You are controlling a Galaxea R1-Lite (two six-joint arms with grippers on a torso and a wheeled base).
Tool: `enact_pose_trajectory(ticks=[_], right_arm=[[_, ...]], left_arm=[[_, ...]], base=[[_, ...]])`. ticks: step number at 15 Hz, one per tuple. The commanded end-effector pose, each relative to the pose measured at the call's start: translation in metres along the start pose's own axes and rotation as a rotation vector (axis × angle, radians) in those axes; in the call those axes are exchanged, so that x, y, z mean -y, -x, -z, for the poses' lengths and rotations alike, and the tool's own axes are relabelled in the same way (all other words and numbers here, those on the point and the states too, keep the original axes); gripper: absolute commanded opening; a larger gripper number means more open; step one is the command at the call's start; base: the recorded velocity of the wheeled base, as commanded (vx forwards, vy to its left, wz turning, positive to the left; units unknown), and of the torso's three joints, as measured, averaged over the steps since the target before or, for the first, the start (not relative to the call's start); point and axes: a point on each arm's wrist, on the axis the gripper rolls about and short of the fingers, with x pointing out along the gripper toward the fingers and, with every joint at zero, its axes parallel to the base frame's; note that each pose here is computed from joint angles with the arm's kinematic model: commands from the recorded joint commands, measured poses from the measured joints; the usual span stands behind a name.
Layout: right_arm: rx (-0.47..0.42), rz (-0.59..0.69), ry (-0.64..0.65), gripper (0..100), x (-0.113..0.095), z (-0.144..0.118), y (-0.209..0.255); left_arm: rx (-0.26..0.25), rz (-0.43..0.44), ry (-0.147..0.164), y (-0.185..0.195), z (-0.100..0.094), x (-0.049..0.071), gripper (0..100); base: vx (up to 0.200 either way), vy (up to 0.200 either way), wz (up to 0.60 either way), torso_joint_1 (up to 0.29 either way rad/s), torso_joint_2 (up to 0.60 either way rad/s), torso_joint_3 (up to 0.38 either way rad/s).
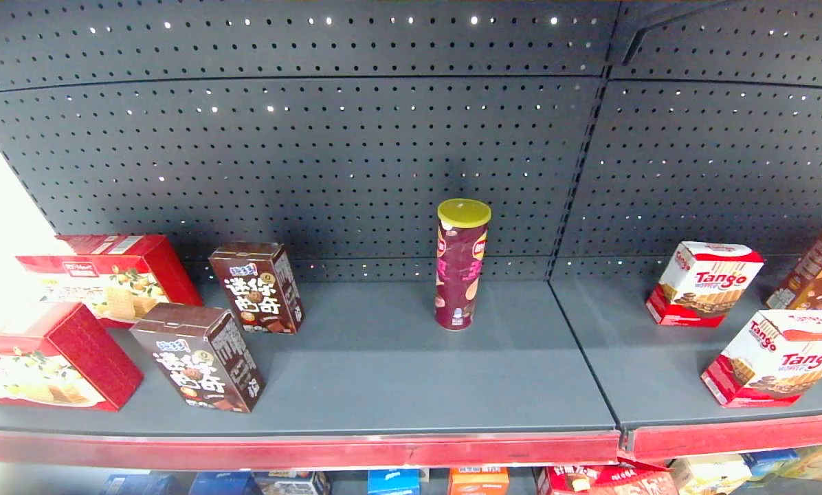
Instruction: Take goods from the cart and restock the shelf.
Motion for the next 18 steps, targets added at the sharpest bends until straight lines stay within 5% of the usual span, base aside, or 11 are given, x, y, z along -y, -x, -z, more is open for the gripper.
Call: enact_pose_trajectory(ticks=[1,7,9,14,18], right_arm=[[-0.023,0.023,-0.005,100,-0.005,-0.057,0.01],[-0.142,0.384,0.024,100,-0.007,-0.077,0.007],[-0.178,0.501,0.041,100,-0.015,-0.068,0.012],[-0.447,0.737,0.227,100,-0.047,-0.032,0.039],[-0.484,0.781,0.219,100,-0.05,-0.015,0.042]], left_arm=[[-0.001,-0.001,-0.001,0.0,0.0,0.0,100],[-0.001,-0.001,0.001,0.0,0.0,0.0,100],[-0.001,-0.001,-0.001,0.0,0.0,0.0,100],[-0.001,-0.001,0.001,0.0,0.0,0.0,100],[-0.001,-0.001,0.001,0.0,0.0,0.0,100]], base=[[0.0,0.0,0.0,0.0,0.0,0.0],[0.0,0.0,0.0,0.0,0.0,0.0],[0.0,0.0,0.0,0.0,0.0,0.0],[0.0,0.0,0.0,0.0,0.0,0.0],[0.0,0.0,0.0,0.0,0.0,0.0]])
